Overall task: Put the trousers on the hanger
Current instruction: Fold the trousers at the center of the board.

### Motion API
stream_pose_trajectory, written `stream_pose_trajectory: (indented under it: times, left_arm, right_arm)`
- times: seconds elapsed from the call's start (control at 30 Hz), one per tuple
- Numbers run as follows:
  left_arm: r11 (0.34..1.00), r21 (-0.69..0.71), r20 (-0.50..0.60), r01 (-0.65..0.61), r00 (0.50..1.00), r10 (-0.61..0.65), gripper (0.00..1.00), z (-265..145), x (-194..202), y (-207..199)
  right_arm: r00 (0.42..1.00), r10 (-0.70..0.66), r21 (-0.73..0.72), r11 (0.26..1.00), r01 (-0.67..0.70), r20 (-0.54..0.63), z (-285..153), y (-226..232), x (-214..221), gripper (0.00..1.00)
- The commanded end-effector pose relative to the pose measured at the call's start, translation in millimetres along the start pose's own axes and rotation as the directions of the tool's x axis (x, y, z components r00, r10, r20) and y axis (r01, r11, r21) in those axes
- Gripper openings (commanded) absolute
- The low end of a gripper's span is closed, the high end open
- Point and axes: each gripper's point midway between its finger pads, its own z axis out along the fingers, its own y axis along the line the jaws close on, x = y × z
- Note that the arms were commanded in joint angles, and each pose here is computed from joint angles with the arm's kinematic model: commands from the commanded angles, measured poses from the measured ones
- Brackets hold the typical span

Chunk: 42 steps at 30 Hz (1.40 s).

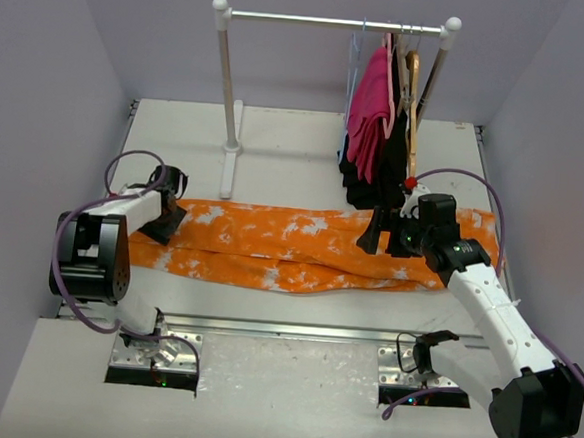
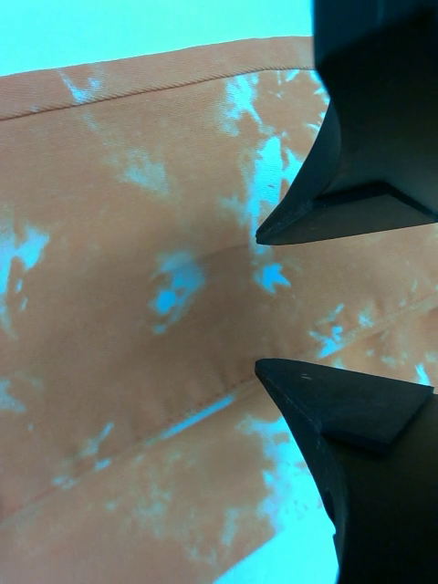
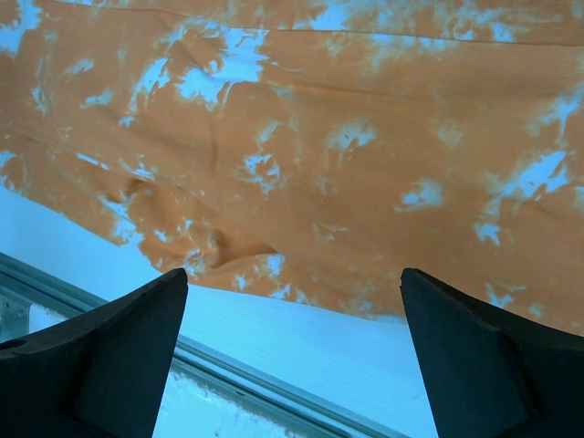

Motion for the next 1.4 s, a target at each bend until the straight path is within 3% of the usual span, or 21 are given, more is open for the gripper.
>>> stream_pose_trajectory:
  times: [0.0,0.33,0.73,0.83,1.03,1.2,1.37]
  left_arm:
    - [0.999,0.010,0.035,0.030,0.999,-0.030,0.51,-17,-8,4]
    - [0.999,-0.052,0.007,0.010,1.000,-0.009,0.50,2,4,11]
    - [0.999,-0.040,0.038,0.022,0.999,-0.021,0.40,1,-3,8]
    - [0.999,-0.036,0.047,0.024,0.999,-0.022,0.36,0,-5,7]
    - [0.999,-0.037,0.033,0.011,0.999,-0.010,0.02,4,-1,6]
    - [1.000,-0.014,0.046,0.007,0.999,-0.006,0.00,-5,-7,5]
    - [0.998,0.046,0.142,0.037,0.989,-0.043,0.00,-43,-39,4]
  right_arm:
    - [0.999,-0.026,-0.023,0.999,0.027,0.040,-1,5,-8,0.99]
    - [0.999,-0.026,-0.023,0.999,0.027,0.042,-1,5,-7,0.99]
    - [0.999,-0.024,-0.019,0.999,0.025,0.039,0,4,-7,0.99]
    - [0.999,-0.025,-0.020,0.999,0.026,0.041,-1,4,-8,0.99]
    - [0.999,-0.025,-0.018,0.999,0.026,0.044,-1,4,-8,0.99]
    - [0.999,-0.024,-0.017,1.000,0.025,0.045,-1,4,-8,0.99]
    - [0.999,-0.024,-0.015,1.000,0.025,0.041,0,3,-8,0.99]
